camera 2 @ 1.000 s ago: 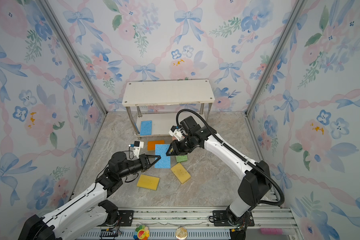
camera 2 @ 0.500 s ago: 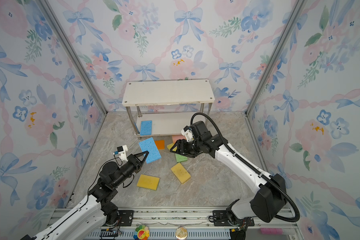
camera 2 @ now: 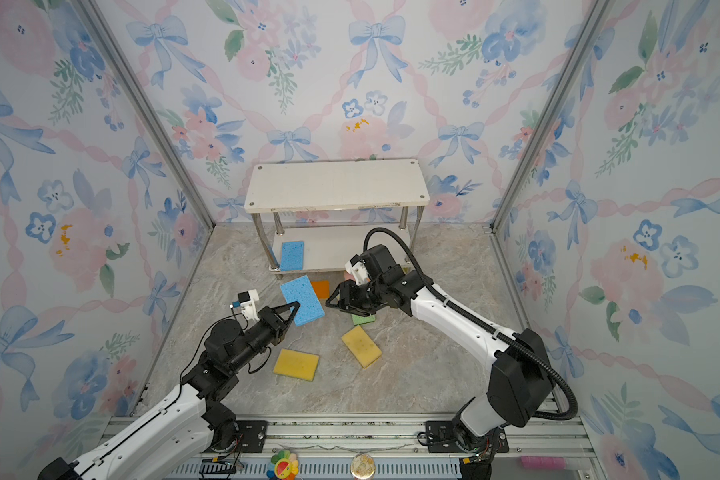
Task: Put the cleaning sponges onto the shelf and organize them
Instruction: 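Lift the second blue sponge and bring it toward the left gripper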
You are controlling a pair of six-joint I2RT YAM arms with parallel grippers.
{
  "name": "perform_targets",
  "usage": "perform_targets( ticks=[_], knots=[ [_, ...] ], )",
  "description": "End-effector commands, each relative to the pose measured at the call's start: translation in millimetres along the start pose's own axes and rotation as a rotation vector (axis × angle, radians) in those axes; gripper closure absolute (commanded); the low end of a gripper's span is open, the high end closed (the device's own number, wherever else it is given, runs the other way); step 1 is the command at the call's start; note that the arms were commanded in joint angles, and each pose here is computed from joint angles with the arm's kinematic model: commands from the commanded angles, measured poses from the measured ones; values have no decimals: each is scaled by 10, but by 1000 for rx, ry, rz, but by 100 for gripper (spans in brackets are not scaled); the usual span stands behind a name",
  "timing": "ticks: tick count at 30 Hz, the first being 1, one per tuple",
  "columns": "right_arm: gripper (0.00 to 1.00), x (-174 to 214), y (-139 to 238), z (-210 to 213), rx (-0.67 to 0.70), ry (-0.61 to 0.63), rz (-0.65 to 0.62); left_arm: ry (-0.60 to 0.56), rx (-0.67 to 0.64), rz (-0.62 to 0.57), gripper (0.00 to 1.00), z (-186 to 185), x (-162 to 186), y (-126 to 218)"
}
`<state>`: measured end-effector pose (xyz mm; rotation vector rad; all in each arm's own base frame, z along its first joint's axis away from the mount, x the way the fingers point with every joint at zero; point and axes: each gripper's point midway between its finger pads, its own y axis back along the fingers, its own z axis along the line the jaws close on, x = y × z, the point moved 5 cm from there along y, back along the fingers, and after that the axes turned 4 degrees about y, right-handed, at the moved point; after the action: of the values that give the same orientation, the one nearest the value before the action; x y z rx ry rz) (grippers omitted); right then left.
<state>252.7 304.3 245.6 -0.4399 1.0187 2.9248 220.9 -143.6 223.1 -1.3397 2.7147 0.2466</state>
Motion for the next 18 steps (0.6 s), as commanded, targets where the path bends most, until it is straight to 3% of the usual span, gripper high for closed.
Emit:
perform_targets(
  ticks=[1,18],
  knots=[
    [51,-46,-55,210,-63,31,-2,-3,49,-3,100,-131,-7,0],
    [70,68,-171,335,-87,40,42,-2,65,-17,100,-183,-31,0]
  ],
)
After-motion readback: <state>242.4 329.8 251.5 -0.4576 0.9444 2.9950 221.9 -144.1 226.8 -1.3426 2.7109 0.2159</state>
